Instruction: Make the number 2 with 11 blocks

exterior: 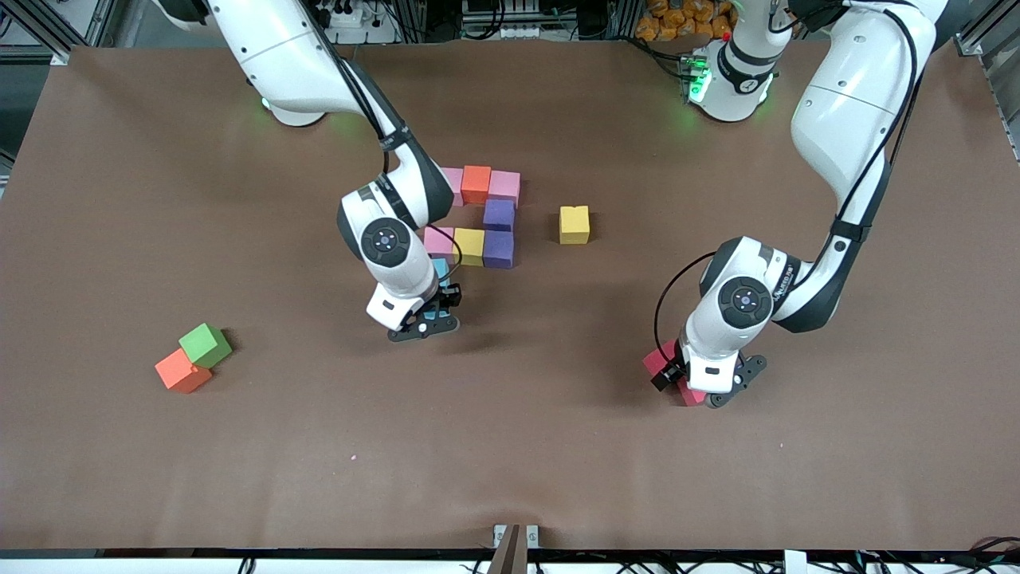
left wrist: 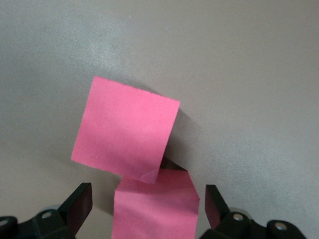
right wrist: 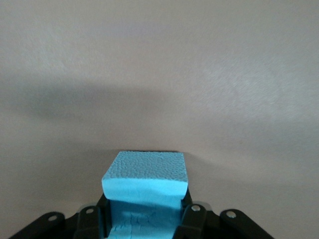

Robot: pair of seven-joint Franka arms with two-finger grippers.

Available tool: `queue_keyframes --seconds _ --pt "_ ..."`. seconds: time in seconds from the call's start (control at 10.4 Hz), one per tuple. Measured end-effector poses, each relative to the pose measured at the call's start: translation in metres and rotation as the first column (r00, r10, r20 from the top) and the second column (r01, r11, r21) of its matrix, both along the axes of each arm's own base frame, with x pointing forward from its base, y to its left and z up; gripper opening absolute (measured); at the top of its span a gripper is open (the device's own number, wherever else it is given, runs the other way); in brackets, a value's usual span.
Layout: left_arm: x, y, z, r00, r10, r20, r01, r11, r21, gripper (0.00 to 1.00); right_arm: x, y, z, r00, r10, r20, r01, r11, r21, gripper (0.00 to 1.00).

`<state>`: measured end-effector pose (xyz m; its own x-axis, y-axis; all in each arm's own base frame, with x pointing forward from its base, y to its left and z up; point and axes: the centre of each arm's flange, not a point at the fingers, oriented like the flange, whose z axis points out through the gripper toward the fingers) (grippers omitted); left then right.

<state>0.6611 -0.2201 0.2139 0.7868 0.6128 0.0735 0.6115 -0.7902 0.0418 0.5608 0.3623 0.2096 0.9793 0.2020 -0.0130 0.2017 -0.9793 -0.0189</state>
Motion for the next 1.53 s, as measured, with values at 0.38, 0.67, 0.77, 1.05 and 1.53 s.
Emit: queue_keyframes --seconds 0.38,0.67,0.77,1.05,1.53 --pt "-0.001 -0.001 0.000 1.000 -0.002 0.000 0.002 1.000 0.000 1.00 -0.007 0.013 0.001 1.000 -0.020 -0.009 0.020 1.000 0.011 0.53" --pt "-0.001 -0.002 -0.002 1.000 -0.027 -0.004 0.027 1.000 0.003 1.00 -0.009 0.010 -0.001 0.999 -0.021 -0.036 0.021 1.000 -0.007 0.53" --pt "-0.001 -0.001 -0.002 0.998 -0.064 -0.004 0.064 0.998 0.006 1.00 -0.009 0.010 -0.001 0.999 -0.022 -0.038 0.021 1.000 -0.008 0.53" --pt "-0.003 -0.001 -0.007 0.994 -0.105 -0.013 0.105 0.994 0.010 1.00 -0.009 0.009 -0.001 0.999 -0.022 -0.039 0.022 1.000 -0.010 0.53" --pt "-0.015 -0.023 -0.025 0.989 -0.141 -0.041 0.142 0.990 0.007 1.00 -0.006 0.006 -0.001 0.999 -0.018 -0.034 0.017 1.000 -0.020 0.53"
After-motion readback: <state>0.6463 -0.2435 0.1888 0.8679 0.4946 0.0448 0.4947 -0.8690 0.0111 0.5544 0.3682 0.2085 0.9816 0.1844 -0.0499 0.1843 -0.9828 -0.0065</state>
